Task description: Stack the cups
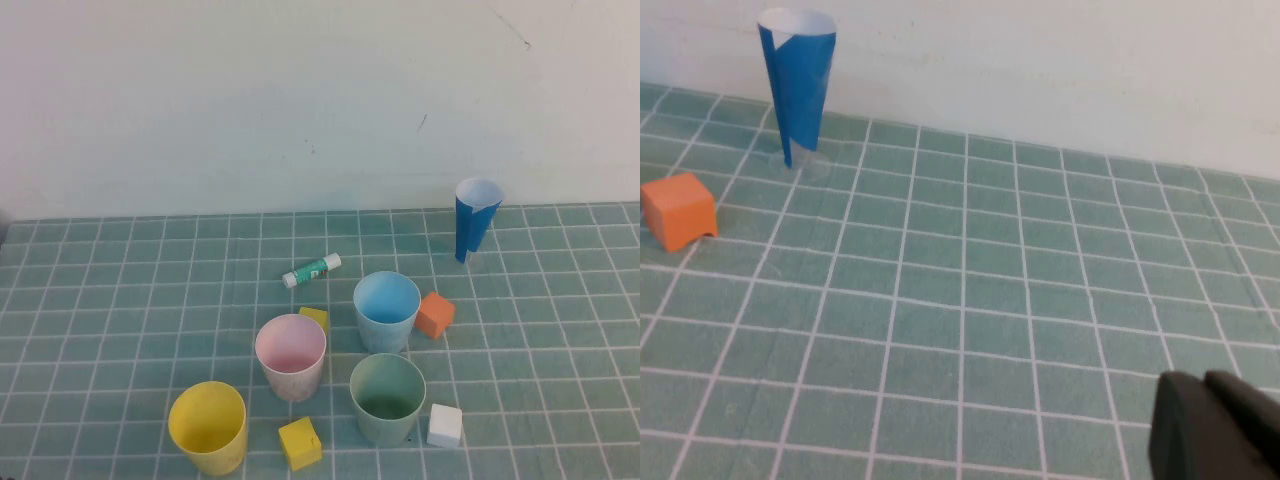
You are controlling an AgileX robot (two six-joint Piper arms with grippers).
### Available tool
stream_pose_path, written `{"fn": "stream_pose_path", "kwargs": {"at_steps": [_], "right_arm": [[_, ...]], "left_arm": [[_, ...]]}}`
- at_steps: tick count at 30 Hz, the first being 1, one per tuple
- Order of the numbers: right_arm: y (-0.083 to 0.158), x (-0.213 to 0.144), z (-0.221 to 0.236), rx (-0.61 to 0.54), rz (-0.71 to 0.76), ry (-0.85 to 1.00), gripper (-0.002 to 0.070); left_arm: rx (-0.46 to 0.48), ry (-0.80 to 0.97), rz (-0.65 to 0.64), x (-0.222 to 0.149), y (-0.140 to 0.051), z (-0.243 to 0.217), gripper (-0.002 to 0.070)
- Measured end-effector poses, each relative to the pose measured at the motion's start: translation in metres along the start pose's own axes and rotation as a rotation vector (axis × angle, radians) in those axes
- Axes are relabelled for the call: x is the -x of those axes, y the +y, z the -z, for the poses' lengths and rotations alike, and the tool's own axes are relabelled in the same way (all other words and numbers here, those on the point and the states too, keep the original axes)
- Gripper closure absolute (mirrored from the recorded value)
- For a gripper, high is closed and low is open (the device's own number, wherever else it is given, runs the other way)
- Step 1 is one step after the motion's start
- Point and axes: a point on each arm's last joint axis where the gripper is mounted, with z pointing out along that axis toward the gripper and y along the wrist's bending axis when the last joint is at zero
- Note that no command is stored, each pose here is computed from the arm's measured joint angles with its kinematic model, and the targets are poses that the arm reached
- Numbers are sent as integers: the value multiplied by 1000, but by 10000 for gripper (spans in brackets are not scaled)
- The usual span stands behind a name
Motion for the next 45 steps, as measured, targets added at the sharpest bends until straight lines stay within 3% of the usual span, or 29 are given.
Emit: {"fn": "stream_pose_path", "kwargs": {"at_steps": [20,23,29,32,45], "right_arm": [[0,0,0,0,0,0,679],[0,0,0,0,0,0,679],[0,0,0,0,0,0,679],[0,0,0,0,0,0,679],[0,0,0,0,0,0,679]], "left_arm": [[-8,-41,41,2,-1,-1,678],[-39,-102,196,7,-3,-1,678],[-155,-235,847,22,-4,2,678],[-188,-256,1030,24,-3,3,678],[-206,-271,1151,26,-2,3,678]]}}
